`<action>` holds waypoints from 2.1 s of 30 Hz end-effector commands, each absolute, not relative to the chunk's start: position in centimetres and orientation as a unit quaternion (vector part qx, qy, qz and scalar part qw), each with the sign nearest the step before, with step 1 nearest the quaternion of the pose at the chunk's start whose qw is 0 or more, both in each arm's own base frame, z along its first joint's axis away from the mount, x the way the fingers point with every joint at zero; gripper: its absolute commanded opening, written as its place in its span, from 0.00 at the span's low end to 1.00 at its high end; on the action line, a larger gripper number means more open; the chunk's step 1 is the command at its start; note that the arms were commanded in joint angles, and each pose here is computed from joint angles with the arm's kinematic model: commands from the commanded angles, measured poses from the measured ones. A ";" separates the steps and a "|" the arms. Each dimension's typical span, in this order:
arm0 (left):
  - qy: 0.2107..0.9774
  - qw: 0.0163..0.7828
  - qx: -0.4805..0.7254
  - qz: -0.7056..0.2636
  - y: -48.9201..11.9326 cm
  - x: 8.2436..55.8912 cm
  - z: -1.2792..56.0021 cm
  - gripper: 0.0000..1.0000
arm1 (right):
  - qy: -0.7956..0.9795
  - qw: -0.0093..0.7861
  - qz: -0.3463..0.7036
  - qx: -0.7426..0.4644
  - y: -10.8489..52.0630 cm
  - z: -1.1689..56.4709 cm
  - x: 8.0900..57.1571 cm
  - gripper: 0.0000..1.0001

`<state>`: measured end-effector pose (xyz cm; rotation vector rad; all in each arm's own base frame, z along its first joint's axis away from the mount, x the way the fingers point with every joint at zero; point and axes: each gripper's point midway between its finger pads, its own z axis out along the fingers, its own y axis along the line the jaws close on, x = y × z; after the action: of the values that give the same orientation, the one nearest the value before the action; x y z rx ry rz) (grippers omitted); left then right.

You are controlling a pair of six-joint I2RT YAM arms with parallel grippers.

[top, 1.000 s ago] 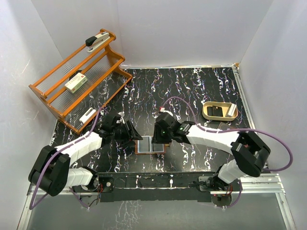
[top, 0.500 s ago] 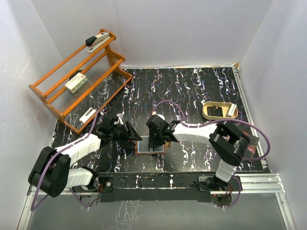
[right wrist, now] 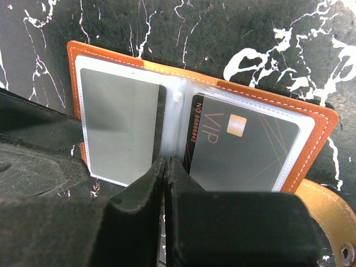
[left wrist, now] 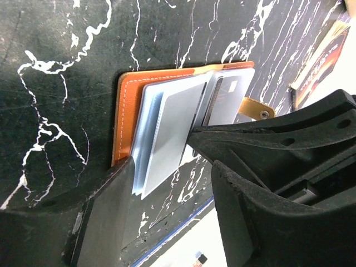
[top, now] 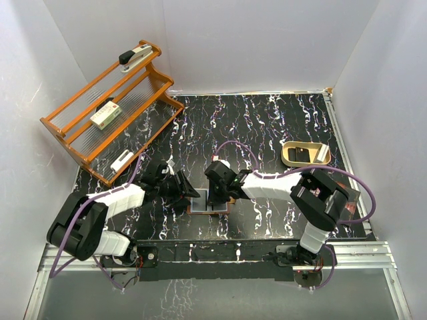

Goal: Put the credit cards into the card holder
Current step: Turn over the card slot in the card holder.

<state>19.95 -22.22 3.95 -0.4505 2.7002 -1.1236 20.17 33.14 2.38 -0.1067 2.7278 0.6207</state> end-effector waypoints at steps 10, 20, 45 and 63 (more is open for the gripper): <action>0.892 0.091 -0.129 -0.423 -23.5 20.4 5.5 0.48 | 0.967 0.158 0.194 -0.038 31.8 0.3 19.3 0.00; 0.882 0.087 -0.123 -0.447 -24.3 20.4 7.0 0.34 | 0.964 0.162 0.209 -0.041 32.2 1.3 19.3 0.00; 0.882 0.085 -0.078 -0.457 -29.0 20.5 8.3 0.42 | 0.923 0.364 0.123 0.013 24.3 13.1 25.9 0.32; 0.919 0.139 -0.021 -0.370 -27.2 19.5 8.6 0.48 | 0.899 0.423 -0.017 0.110 6.7 18.9 38.3 0.44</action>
<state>19.31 -28.92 6.80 -0.1464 2.6995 -1.1975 35.79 10.45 17.91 0.2658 2.2713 0.0502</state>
